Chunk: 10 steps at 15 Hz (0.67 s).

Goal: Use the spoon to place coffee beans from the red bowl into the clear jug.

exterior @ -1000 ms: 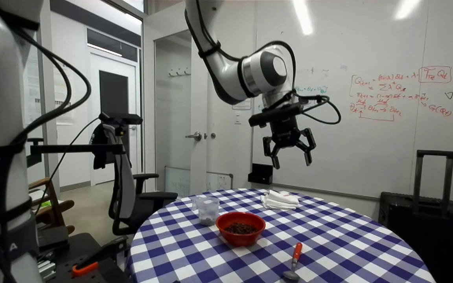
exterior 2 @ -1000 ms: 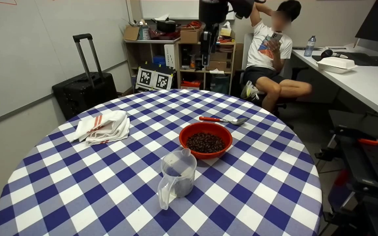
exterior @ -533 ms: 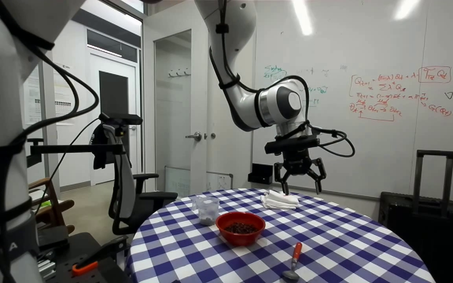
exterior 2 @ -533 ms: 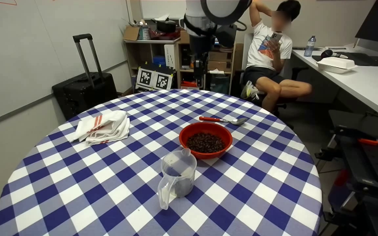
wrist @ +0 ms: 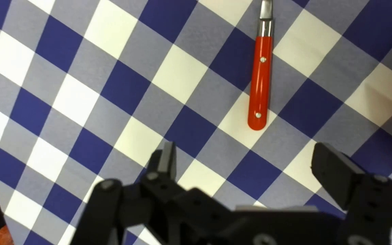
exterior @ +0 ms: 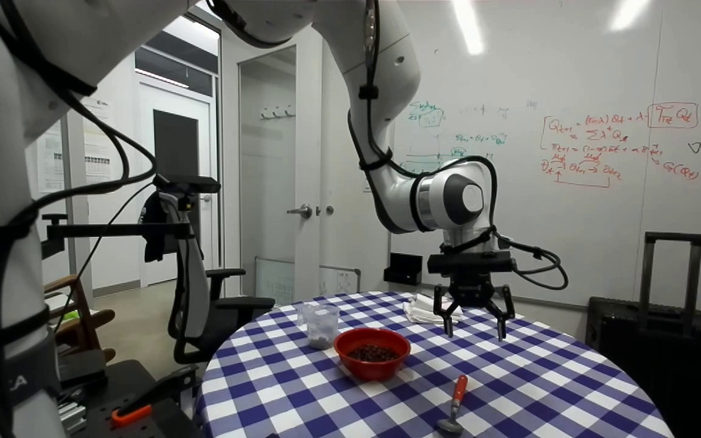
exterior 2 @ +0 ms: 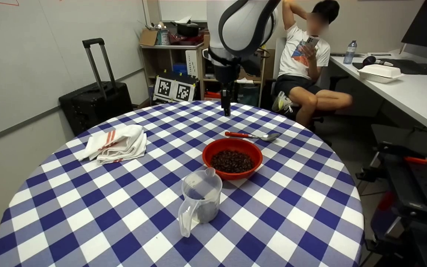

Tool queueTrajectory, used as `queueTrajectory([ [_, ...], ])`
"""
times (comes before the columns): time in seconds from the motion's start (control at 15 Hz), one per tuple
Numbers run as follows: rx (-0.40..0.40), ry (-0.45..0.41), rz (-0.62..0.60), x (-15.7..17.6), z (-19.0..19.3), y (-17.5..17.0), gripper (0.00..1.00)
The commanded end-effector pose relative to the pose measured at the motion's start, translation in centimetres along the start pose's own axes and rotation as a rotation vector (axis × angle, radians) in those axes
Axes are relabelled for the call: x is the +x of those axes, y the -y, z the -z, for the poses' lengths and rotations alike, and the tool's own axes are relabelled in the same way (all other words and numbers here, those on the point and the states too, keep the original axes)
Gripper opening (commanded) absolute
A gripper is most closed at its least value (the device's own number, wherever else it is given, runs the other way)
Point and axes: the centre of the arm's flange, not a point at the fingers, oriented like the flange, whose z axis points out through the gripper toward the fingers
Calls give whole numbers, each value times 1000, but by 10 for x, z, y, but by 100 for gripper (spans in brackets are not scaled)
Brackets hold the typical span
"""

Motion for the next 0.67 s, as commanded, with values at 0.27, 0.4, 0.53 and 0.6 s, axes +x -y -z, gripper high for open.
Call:
queueTrajectory([
  [0.27, 68, 50, 52, 7, -43, 8, 100],
  [0.4, 77, 62, 57, 6, -52, 12, 100],
  [0.53, 79, 79, 62, 4, -63, 17, 100],
  [0.6, 80, 86, 62, 4, -69, 18, 100],
])
